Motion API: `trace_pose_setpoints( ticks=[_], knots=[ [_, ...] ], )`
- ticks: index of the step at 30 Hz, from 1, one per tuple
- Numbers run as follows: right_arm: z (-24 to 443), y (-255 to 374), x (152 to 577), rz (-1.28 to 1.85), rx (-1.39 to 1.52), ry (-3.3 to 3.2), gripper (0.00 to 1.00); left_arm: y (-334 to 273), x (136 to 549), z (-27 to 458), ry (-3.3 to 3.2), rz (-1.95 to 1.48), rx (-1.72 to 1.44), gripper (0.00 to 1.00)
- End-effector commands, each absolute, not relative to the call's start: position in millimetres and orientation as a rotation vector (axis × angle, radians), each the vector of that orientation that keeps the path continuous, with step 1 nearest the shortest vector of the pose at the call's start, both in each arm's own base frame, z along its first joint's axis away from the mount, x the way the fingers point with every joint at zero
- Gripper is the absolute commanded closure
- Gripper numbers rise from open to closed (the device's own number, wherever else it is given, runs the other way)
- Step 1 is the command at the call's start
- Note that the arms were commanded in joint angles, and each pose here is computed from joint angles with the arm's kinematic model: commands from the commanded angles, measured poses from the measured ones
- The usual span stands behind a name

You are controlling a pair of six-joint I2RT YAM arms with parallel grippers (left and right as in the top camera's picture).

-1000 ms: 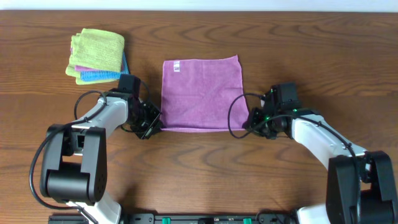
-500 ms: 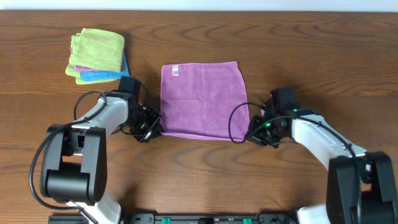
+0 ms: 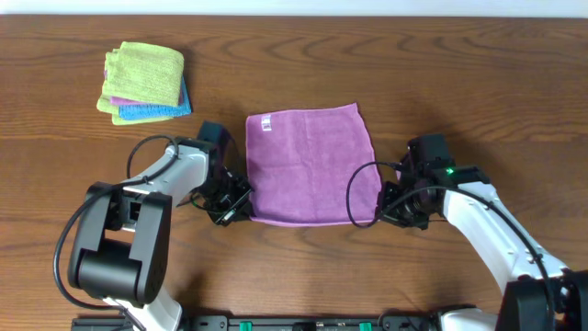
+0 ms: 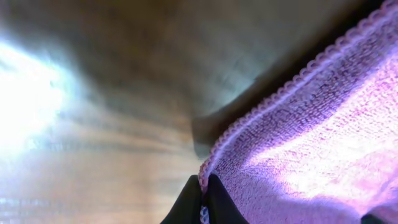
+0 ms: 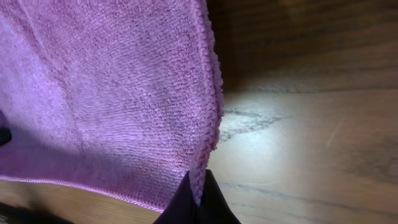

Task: Fold the cloth
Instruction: 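Lift the near edge with both grippers and fold it toward the far edge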

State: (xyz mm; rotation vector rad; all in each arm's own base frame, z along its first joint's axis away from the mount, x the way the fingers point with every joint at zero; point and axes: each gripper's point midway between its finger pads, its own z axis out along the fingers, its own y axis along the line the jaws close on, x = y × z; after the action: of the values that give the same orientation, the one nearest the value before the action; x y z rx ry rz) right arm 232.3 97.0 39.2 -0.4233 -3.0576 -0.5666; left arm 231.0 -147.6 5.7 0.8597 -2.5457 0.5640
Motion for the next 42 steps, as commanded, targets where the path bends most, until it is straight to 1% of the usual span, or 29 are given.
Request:
trace_pose_setpoints(
  ticks=[1,8,12,22,30,34,42],
  knots=[
    [45,92,233,-0.555,-0.397,-3.098,0.99,-152,231,13,-2.536,0.588,0.836,0.94],
    [65,93,241,-0.615,-0.414,-3.177,0.99,-157,243,50,-2.586,0.711,0.912,0.94],
    [76,99,259,-0.708,-0.406,-3.248,0.99,-159,262,65,-2.628,0.793,1.005,0.94],
    [91,97,313,-0.751,-0.444,-3.472,0.99,-153,303,67,-2.698,0.875,1.174,0.94],
    [72,103,349,-0.78,-0.439,-3.5,0.99,-138,335,69,-2.787,0.911,1.301,0.94],
    [73,105,366,-0.801,-0.434,-3.523,0.99,-134,351,72,-2.824,0.949,1.353,0.94],
    [85,114,408,-0.858,-0.414,-3.582,0.99,-135,371,55,-2.823,0.967,1.409,0.94]
  ],
)
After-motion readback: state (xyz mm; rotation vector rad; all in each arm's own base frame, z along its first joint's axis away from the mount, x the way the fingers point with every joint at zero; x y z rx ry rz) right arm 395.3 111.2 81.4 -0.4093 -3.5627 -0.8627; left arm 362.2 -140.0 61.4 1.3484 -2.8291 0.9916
